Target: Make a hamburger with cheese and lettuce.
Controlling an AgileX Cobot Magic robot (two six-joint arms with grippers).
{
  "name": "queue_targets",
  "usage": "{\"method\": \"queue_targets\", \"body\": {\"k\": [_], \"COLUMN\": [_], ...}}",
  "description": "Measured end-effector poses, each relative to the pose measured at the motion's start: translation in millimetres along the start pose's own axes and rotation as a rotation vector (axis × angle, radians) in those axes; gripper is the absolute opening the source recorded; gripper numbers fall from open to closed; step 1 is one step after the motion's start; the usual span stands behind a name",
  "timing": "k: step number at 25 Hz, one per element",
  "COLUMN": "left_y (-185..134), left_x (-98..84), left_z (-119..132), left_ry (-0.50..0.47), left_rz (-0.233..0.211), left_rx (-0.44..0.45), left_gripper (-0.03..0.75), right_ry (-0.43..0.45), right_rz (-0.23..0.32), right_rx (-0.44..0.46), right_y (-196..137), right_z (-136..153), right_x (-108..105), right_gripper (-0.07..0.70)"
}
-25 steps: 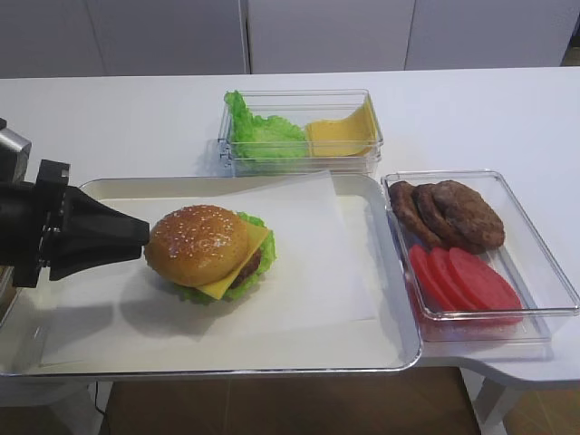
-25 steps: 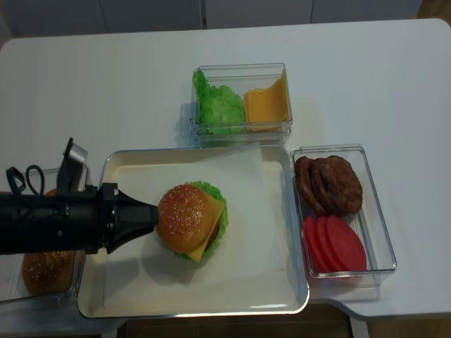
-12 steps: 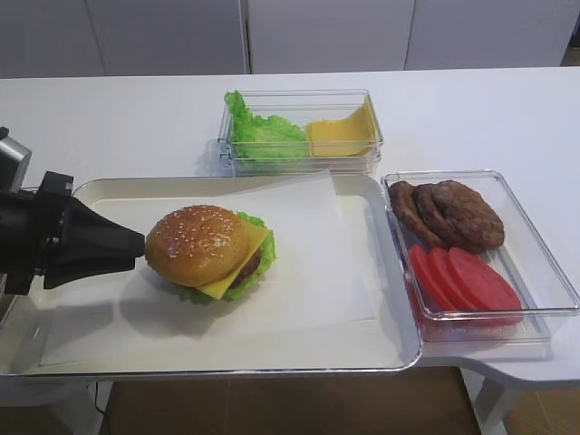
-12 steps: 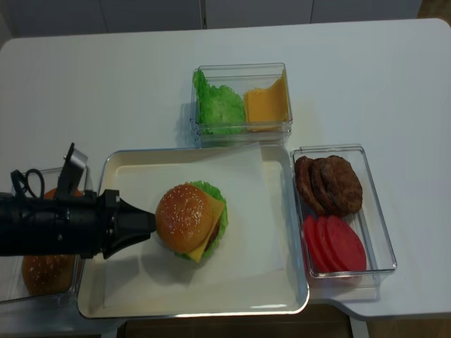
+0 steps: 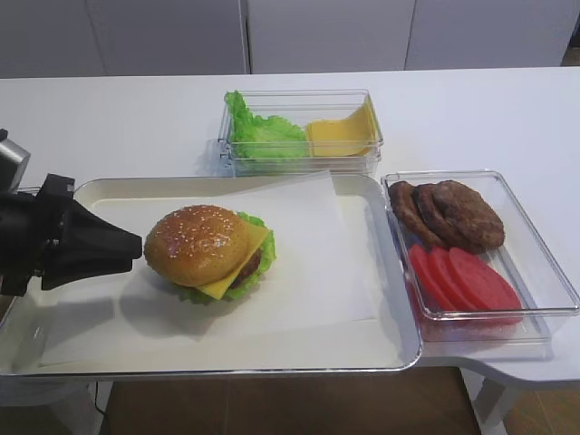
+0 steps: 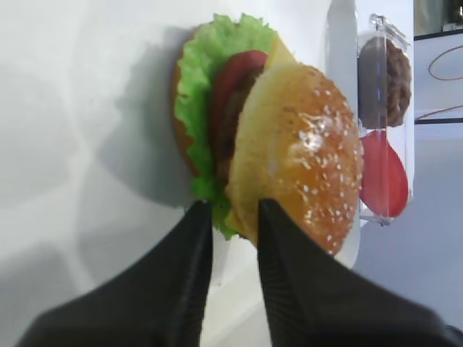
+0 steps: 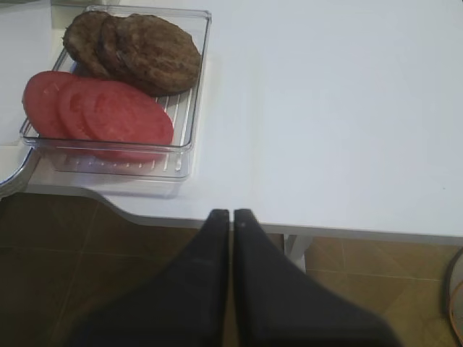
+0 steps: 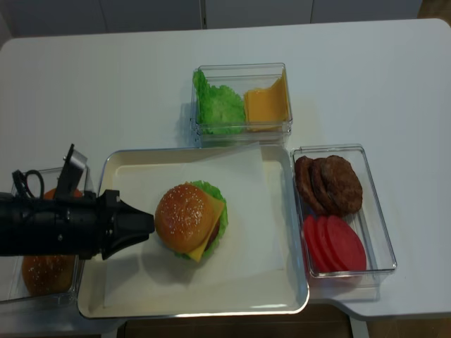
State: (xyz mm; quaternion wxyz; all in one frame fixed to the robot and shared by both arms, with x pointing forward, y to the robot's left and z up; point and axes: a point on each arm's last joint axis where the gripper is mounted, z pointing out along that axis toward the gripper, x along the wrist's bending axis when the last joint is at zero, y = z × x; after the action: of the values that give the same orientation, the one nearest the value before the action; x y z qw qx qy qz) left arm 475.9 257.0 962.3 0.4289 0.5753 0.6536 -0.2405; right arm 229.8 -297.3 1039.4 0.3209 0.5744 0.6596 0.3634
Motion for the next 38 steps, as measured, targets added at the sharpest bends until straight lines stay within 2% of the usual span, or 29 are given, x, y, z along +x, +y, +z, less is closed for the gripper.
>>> {"method": "queue_targets", "body": {"k": [8, 18, 26, 32, 38], "left_y": [1.8, 2.4, -3.0, -0.4, -0.6], "left_x": [2.2, 0.5, -7.4, -9.1, -10.2], "left_z": [0.0, 0.0, 13.1, 13.5, 13.5], "left_ry": [0.024, 0.005, 0.012, -0.005, -0.016], "left_rz": [-0.006, -0.024, 0.011, -0.008, -0.006], "left_rx": [-0.020, -0.027, 0.013, -0.017, -0.015], "left_gripper": [0.165, 0.165, 0.165, 0.165, 0.165], "right_ry": [0.000, 0.000, 0.000, 0.000, 0.000], "right_rz": [0.000, 0.002, 0.002, 0.002, 0.002], "right_rx": [0.000, 0.000, 0.000, 0.000, 0.000], "right_y": [0.0, 0.0, 0.0, 0.0, 0.0], "right_z": [0.0, 0.0, 0.0, 0.0, 0.0], "right_x": [0.0, 0.0, 0.0, 0.0, 0.0], "right_gripper": [0.007, 0.007, 0.007, 0.007, 0.007]}}
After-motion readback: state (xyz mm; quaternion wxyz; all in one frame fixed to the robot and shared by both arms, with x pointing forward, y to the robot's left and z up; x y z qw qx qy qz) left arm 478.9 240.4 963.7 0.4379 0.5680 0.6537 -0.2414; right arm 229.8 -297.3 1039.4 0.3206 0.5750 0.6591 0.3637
